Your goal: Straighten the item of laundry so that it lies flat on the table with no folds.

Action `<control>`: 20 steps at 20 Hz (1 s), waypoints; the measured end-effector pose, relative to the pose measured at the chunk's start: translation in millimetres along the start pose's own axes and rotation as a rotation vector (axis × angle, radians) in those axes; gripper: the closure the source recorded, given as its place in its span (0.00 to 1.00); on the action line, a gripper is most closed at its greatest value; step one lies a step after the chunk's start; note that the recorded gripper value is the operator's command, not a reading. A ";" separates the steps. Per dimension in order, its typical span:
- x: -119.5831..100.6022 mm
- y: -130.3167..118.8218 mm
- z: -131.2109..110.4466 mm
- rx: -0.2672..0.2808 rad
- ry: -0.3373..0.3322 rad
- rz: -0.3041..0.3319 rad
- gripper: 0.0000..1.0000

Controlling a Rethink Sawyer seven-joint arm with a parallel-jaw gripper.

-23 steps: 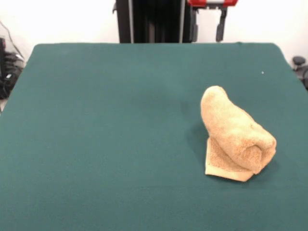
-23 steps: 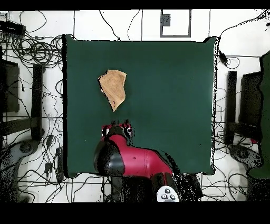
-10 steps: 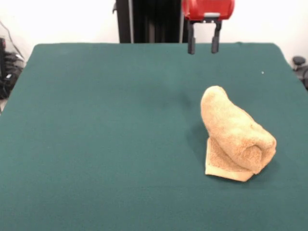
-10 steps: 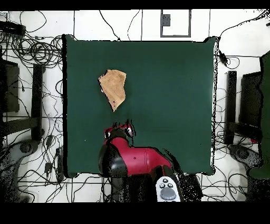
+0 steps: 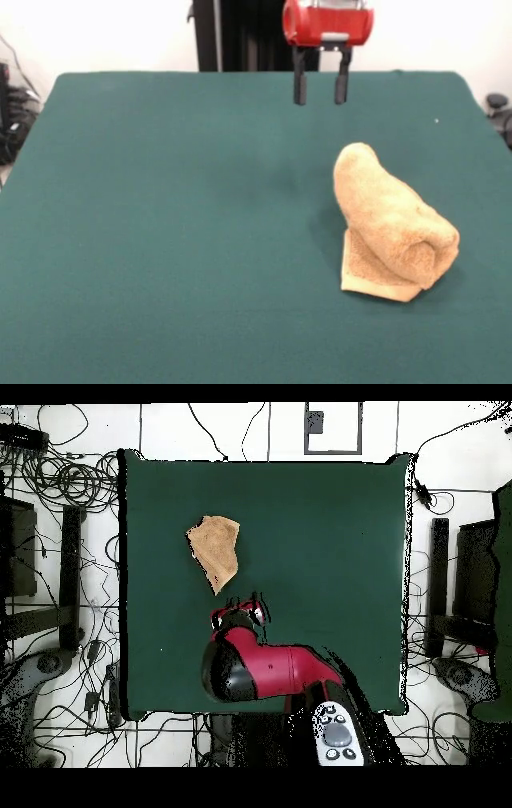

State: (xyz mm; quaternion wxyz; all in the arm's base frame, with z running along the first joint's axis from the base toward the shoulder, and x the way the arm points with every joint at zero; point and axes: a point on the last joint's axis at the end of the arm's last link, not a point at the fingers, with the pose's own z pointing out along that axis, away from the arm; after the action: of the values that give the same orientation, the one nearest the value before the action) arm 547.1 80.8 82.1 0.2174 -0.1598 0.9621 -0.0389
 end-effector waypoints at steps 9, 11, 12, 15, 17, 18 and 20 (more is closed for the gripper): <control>-42.1 -28.5 27.8 -0.050 0.062 0.032 0.00; -49.6 -33.2 35.4 -0.078 0.125 0.045 0.00; -54.5 -35.2 39.9 -0.096 0.179 0.052 0.00; -65.8 -35.2 45.8 -0.131 0.289 0.056 0.00; -73.4 -35.2 48.0 -0.147 0.351 0.053 0.00; -80.1 -35.6 48.6 -0.157 0.390 0.051 0.00; -90.7 -37.3 49.8 -0.166 0.423 0.050 0.00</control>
State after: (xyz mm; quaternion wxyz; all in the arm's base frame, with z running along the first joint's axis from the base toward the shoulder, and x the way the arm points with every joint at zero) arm 656.9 74.7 79.3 -0.0024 -0.1414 0.9899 0.0129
